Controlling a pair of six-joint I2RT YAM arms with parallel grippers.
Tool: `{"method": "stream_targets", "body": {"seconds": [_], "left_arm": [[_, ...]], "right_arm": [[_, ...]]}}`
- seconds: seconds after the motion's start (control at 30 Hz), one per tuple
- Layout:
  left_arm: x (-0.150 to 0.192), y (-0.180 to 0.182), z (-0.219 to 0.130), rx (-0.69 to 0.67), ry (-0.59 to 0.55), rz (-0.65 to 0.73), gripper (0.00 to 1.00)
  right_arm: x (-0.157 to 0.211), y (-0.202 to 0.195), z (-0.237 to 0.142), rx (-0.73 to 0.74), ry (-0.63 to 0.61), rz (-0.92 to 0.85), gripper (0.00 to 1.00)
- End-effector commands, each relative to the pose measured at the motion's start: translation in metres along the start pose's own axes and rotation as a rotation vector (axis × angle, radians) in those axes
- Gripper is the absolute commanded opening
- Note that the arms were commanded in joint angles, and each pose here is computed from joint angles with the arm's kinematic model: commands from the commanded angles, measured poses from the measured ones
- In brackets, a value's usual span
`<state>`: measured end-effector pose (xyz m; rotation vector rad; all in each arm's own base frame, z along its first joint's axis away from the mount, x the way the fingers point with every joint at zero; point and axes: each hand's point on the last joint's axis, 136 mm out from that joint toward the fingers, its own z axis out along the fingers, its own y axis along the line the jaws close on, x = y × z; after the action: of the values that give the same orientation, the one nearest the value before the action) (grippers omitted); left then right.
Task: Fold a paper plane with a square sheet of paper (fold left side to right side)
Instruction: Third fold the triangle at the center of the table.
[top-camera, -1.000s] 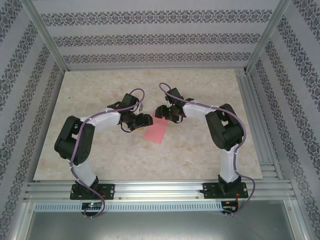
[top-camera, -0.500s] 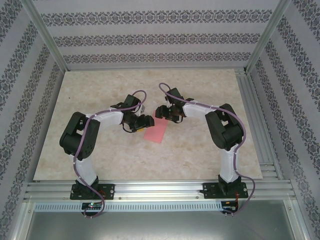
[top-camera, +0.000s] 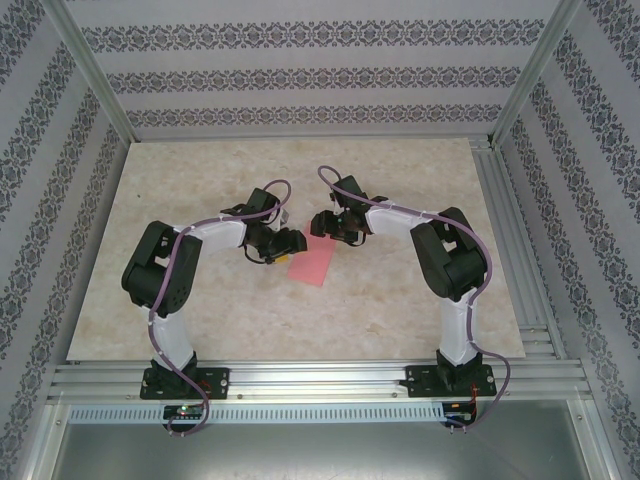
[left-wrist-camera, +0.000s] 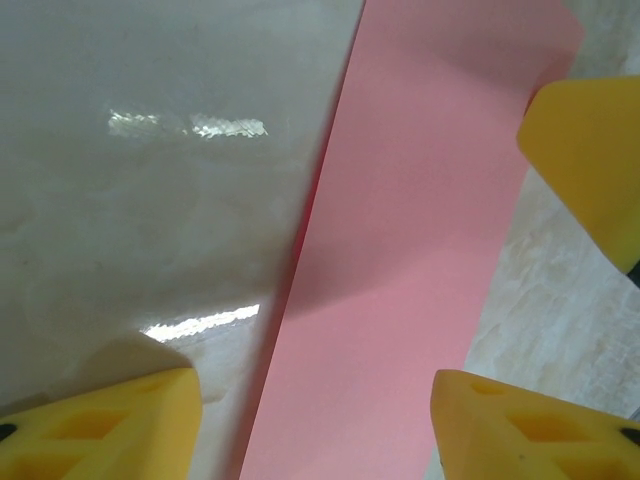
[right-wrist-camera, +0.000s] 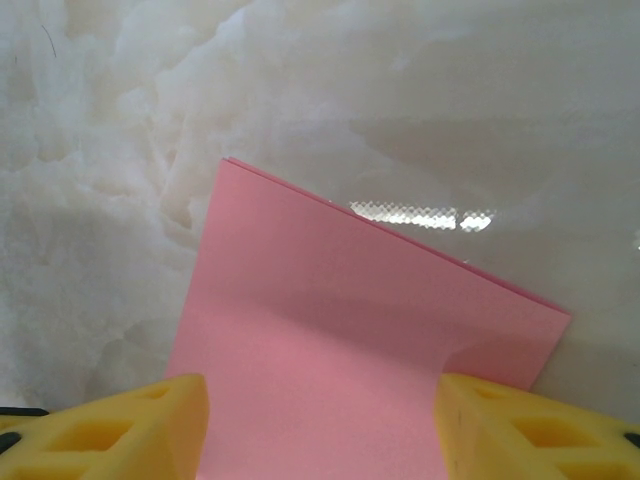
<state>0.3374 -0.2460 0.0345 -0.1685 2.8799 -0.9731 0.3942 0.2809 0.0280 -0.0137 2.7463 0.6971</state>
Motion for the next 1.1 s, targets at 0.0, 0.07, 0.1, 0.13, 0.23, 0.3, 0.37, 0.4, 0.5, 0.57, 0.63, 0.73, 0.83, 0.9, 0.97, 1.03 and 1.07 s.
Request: {"method": "stream_targets", "body": {"seconds": [0.0,0.07,0.1,0.13,0.23,0.3,0.37,0.4,0.5,0.57,0.63,0.73,0.83,0.9,0.97,1.03,1.07], "left_arm": [[-0.011,-0.023,0.008,0.084,-0.021,0.052,0.61],[-0.012,-0.022,0.008,0.08,-0.021,0.051,0.58],[-0.011,-0.022,0.008,0.08,-0.021,0.051,0.57],[-0.011,-0.023,0.008,0.08,-0.02,0.053,0.57],[-0.011,-0.022,0.008,0.074,-0.02,0.052,0.58],[-0.01,-0.021,0.009,0.071,-0.017,0.053,0.58],[-0.01,-0.021,0.01,0.073,-0.014,0.053,0.58],[-0.01,-0.022,0.01,0.077,-0.014,0.056,0.57],[-0.012,-0.029,0.009,0.104,-0.015,0.064,0.55],[-0.012,-0.031,0.009,0.11,-0.014,0.066,0.53],[-0.013,-0.032,0.008,0.109,-0.014,0.069,0.51],[-0.013,-0.034,0.006,0.11,-0.018,0.072,0.5],[-0.012,-0.034,0.006,0.106,-0.019,0.071,0.5],[-0.012,-0.034,0.004,0.102,-0.022,0.073,0.49],[-0.012,-0.034,0.004,0.1,-0.025,0.075,0.48],[-0.013,-0.033,0.005,0.097,-0.022,0.072,0.44],[-0.012,-0.034,0.006,0.098,-0.02,0.072,0.41]], "right_arm": [[0.002,-0.003,0.008,0.0,0.018,-0.002,0.62],[0.002,-0.003,0.008,-0.001,0.016,-0.001,0.62],[0.002,-0.002,0.008,-0.004,0.016,0.0,0.62],[0.002,-0.001,0.008,-0.007,0.017,-0.001,0.62],[0.002,-0.001,0.008,-0.01,0.014,0.0,0.62],[0.002,0.001,0.008,-0.014,0.014,-0.001,0.62],[0.003,0.0,0.009,-0.017,0.017,0.002,0.62],[0.003,0.001,0.009,-0.019,0.017,0.0,0.62],[0.004,0.001,0.01,-0.021,0.02,0.001,0.62],[0.004,0.001,0.01,-0.022,0.02,0.003,0.62],[0.004,0.001,0.01,-0.023,0.019,0.004,0.62],[0.004,0.001,0.009,-0.025,0.015,0.004,0.62],[0.005,0.001,0.009,-0.024,0.017,0.002,0.62],[0.005,0.001,0.009,-0.023,0.018,0.002,0.62],[0.005,0.001,0.009,-0.026,0.017,0.001,0.62],[0.004,0.003,0.009,-0.031,0.019,0.0,0.62],[0.004,0.003,0.008,-0.032,0.018,-0.003,0.62]]}}
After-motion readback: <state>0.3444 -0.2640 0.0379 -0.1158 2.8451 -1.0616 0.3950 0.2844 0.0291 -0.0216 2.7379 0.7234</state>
